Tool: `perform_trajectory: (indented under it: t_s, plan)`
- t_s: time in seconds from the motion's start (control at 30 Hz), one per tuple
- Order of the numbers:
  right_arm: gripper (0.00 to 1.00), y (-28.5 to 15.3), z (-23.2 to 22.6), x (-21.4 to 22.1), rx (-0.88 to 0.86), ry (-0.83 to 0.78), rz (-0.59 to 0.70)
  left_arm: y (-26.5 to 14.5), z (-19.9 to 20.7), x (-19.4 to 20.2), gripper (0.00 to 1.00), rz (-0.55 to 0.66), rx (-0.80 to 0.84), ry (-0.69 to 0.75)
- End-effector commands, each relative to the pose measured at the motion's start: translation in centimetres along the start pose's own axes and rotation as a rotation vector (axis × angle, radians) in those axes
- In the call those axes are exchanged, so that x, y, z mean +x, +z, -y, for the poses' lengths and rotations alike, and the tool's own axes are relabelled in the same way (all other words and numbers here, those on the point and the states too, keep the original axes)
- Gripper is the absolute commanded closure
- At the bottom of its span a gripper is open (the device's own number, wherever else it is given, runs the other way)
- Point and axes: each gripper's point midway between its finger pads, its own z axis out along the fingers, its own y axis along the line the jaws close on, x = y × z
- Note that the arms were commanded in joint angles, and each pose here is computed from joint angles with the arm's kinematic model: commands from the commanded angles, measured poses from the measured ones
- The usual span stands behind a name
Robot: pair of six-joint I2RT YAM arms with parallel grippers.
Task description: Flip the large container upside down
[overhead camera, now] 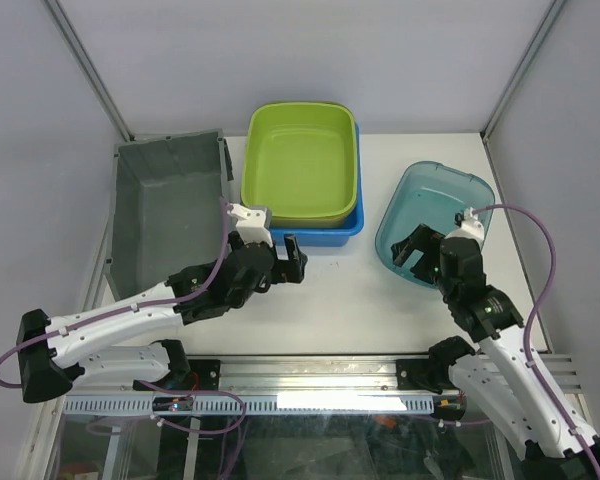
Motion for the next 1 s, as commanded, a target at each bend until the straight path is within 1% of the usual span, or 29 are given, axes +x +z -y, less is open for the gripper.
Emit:
perform_trajectory:
  t_s: [0.0,0.17,0.3,0.4,0.47,0.6,0.67,0.77,0.9,0.97]
  plan:
    - [0.01,0.6,-1.9,-0.3,-0.074,-0.013,-0.012,-0.2,-0.1,-1.1,0.01,0.063,-0.006,-0.06]
    - [0.0,1.3,-1.5,0.1,-0.025,-0.024,-0.045,-0.3,-0.3,-1.4,0.01,0.077,-0.011,-0.059]
    - [0.01,1.9,-0.8,0.2,0.053,0.05,-0.059,-0.2,1.1,-0.3,0.01,0.034,0.086,0.041]
    - [0.0,2.7,-0.2,0.5,0.112,0.062,-0.076,0.4,2.7,1.5,0.01,-0.036,0.163,0.112]
    - [0.0,3.3,-0.5,0.3,0.118,0.033,-0.086,0.5,4.0,2.9,0.01,-0.075,0.188,0.156]
    - [0.0,4.9,-1.9,-1.5,0.118,-0.039,-0.074,0.0,7.2,5.6,0.01,-0.121,0.237,0.235]
    - [0.0,6.1,-2.2,-2.7,0.165,-0.066,-0.066,-0.1,8.2,6.5,0.01,-0.143,0.257,0.239]
    - [0.01,8.4,-2.6,-4.3,0.243,-0.092,-0.086,-0.2,8.4,7.1,0.01,-0.157,0.263,0.222]
    - [0.01,12.4,-1.9,-4.6,0.333,-0.075,-0.175,-1.4,7.7,6.0,0.01,-0.122,0.275,0.18]
    - [0.06,14.4,-1.4,-4.4,0.352,-0.047,-0.217,-2.2,7.1,4.9,0.01,-0.088,0.28,0.149]
